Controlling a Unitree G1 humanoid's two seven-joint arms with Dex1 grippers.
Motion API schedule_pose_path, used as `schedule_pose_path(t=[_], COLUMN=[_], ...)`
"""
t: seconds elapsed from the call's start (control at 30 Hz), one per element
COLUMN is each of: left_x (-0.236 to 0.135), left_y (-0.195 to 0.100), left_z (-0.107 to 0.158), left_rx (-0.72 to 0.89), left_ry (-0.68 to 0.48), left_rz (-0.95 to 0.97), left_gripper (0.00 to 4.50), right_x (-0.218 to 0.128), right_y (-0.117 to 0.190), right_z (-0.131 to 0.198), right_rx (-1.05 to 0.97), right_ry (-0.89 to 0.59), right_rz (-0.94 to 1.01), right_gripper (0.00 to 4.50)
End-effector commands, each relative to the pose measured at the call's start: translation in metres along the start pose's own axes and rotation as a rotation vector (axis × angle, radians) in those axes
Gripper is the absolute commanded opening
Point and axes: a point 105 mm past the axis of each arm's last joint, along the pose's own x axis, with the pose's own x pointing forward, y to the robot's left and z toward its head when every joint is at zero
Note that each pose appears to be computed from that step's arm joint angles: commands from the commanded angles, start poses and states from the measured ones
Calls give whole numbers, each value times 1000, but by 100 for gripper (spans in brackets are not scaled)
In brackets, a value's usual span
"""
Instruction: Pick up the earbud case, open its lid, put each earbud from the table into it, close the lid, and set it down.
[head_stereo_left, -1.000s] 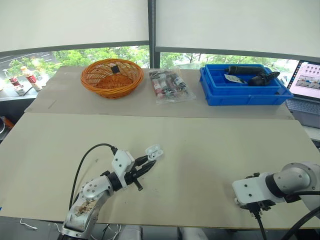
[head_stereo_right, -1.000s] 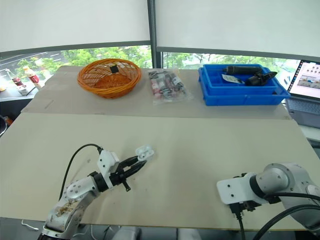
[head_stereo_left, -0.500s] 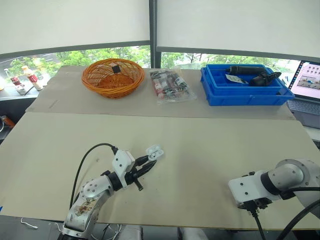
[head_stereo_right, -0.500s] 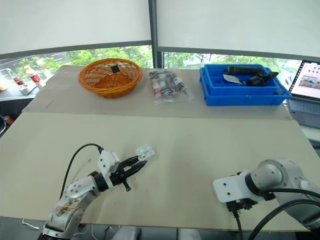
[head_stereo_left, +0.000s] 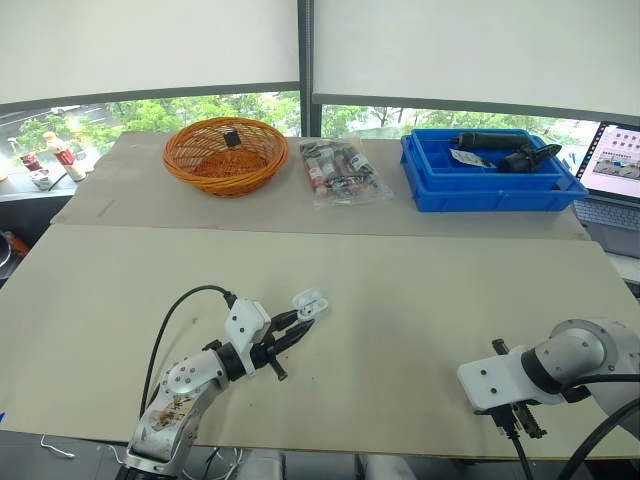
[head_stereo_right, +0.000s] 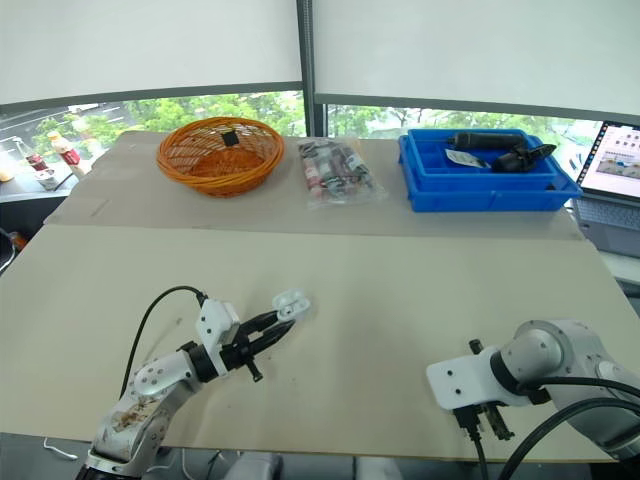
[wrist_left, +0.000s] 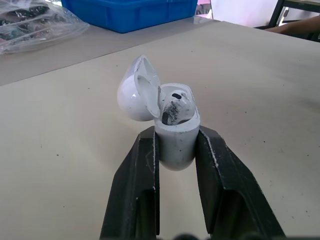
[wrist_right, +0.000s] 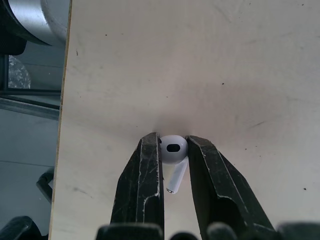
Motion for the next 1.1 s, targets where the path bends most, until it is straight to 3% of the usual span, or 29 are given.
schedule_pose_path(t=[0.03,0.1,0.2,0.47,0.73,0.9,1.1], left_x=[2,2,5,19,34,38,40], left_y=[-2,0,1,7,14,15,14], left_z=[12,12,16,30,39,44,47], left_rx=[21,23,25,19,24,14,10], left_ry=[-41,-43,-61,-121,-153,-166,-172], left_rz=[-12,-10,-12,-35,-62,-90,-110], left_gripper=[51,51,51,51,51,51,51], right_x=[-4,-10,-31,-65,-86,-82,-72], right_y=[-7,-14,-42,-86,-108,-118,-125], right_z=[7,12,36,105,151,157,157], right_rx=[-13,-21,-17,158,308,435,490], right_ry=[-29,-48,-193,-749,-1176,-1295,-1322], right_rz=[-44,-83,-252,-607,-915,-960,-973], right_gripper=[35,35,35,35,35,35,35])
